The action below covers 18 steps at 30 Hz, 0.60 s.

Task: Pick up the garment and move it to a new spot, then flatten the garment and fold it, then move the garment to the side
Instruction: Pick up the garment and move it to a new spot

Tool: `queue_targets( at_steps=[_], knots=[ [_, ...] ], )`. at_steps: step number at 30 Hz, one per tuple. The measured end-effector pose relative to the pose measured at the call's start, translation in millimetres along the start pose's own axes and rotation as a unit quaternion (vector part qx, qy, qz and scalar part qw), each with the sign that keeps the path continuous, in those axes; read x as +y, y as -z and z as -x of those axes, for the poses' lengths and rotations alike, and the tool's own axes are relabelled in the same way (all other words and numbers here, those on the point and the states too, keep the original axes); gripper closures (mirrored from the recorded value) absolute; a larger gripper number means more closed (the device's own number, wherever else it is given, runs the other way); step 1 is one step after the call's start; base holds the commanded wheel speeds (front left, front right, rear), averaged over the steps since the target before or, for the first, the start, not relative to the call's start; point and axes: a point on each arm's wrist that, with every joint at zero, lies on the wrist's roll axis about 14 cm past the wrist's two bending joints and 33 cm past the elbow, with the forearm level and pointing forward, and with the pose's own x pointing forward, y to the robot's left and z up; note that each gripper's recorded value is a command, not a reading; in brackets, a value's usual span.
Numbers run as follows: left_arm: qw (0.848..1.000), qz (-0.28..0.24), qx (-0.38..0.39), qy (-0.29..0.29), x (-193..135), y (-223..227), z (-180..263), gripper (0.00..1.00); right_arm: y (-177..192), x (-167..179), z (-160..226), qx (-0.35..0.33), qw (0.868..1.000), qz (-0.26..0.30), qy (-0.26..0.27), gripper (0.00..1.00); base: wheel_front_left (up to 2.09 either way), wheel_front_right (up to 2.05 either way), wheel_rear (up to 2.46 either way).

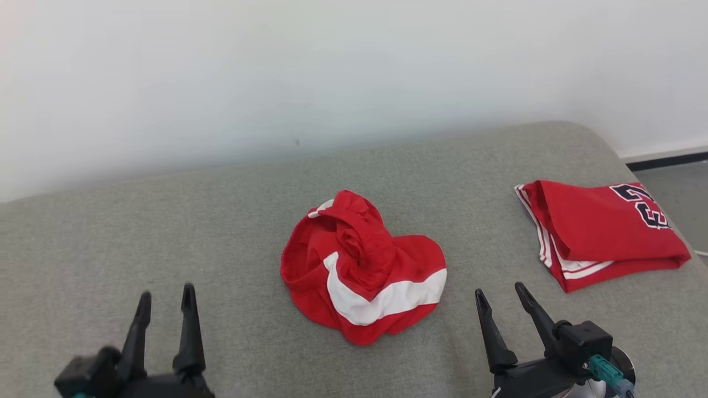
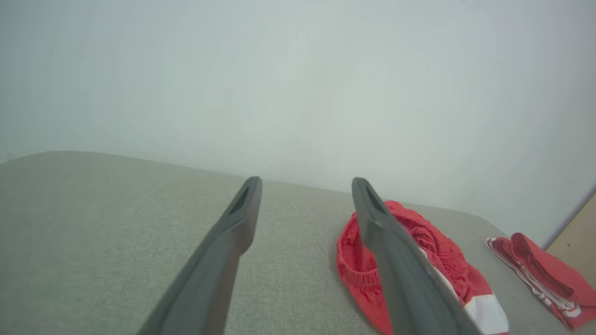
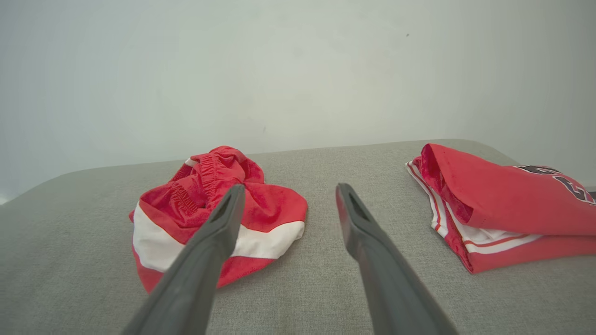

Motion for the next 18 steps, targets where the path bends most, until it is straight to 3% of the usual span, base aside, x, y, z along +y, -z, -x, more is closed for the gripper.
queue_targets(
  at_steps=[9, 18],
  knots=[
    [0.998, -0.028, 0.025, -0.047, 26.4, 11.3, 58.0, 0.0, 1.3, 11.0, 2.2, -0.002, 1.0, 0.0, -0.016, 0.0, 0.0, 0.0, 0.0],
    [0.995, -0.056, 0.026, -0.083, 50.4, 7.7, 74.2, 0.0, 7.8, 13.9, 2.1, 0.006, 1.0, -0.002, -0.02, 0.0, 0.0, 0.0, 0.0]
  ],
)
